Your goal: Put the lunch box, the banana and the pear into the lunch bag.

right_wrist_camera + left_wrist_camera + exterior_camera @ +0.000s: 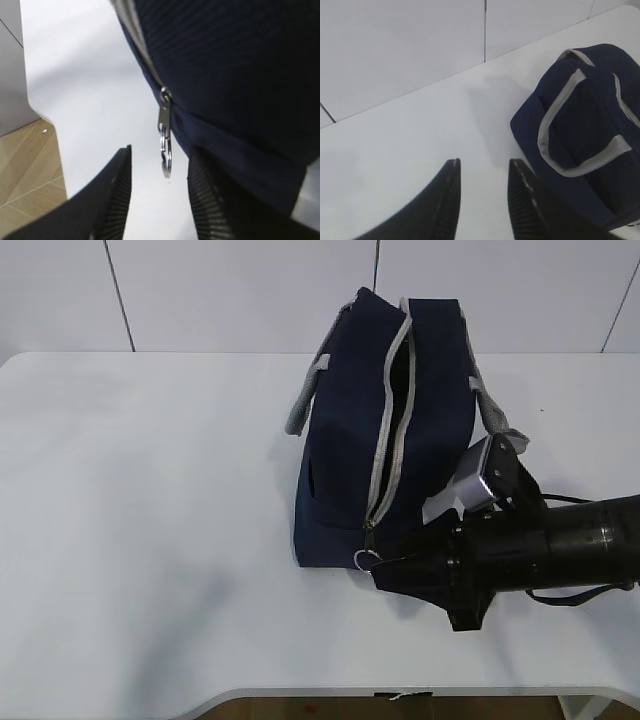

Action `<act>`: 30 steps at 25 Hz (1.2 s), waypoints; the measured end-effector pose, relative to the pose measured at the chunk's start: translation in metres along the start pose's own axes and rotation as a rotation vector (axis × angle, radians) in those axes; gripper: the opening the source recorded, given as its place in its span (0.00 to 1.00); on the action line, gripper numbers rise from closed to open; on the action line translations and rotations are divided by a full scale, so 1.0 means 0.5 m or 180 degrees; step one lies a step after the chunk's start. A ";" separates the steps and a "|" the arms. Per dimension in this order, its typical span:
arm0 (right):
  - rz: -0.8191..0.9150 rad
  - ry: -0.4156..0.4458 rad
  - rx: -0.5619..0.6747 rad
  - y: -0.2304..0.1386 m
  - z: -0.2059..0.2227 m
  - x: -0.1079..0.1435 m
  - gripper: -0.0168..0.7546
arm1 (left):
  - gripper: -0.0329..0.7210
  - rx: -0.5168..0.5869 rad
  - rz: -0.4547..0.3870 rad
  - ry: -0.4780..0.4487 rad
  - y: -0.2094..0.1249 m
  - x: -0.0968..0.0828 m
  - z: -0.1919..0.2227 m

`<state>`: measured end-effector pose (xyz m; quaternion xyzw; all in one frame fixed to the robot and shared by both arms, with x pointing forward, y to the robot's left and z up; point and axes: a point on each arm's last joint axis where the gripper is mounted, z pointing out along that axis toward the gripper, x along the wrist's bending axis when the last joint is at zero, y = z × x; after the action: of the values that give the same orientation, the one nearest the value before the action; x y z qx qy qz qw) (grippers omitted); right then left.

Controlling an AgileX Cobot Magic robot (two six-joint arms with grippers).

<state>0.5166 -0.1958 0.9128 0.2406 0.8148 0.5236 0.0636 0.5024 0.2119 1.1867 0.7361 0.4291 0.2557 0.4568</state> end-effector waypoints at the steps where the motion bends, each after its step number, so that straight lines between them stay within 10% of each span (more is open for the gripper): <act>1: 0.0002 0.0002 0.0000 0.000 0.000 0.000 0.42 | 0.37 -0.0002 0.0000 0.0001 0.000 0.000 0.000; 30: 0.0040 0.0043 0.0006 -0.007 0.012 -0.009 0.07 | 0.37 -0.0058 0.0005 0.0030 0.003 0.002 0.000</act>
<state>0.5216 -0.1941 0.9062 0.2422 0.8142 0.5248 0.0547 0.5035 0.2123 1.1882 0.7311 0.4282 0.2634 0.4612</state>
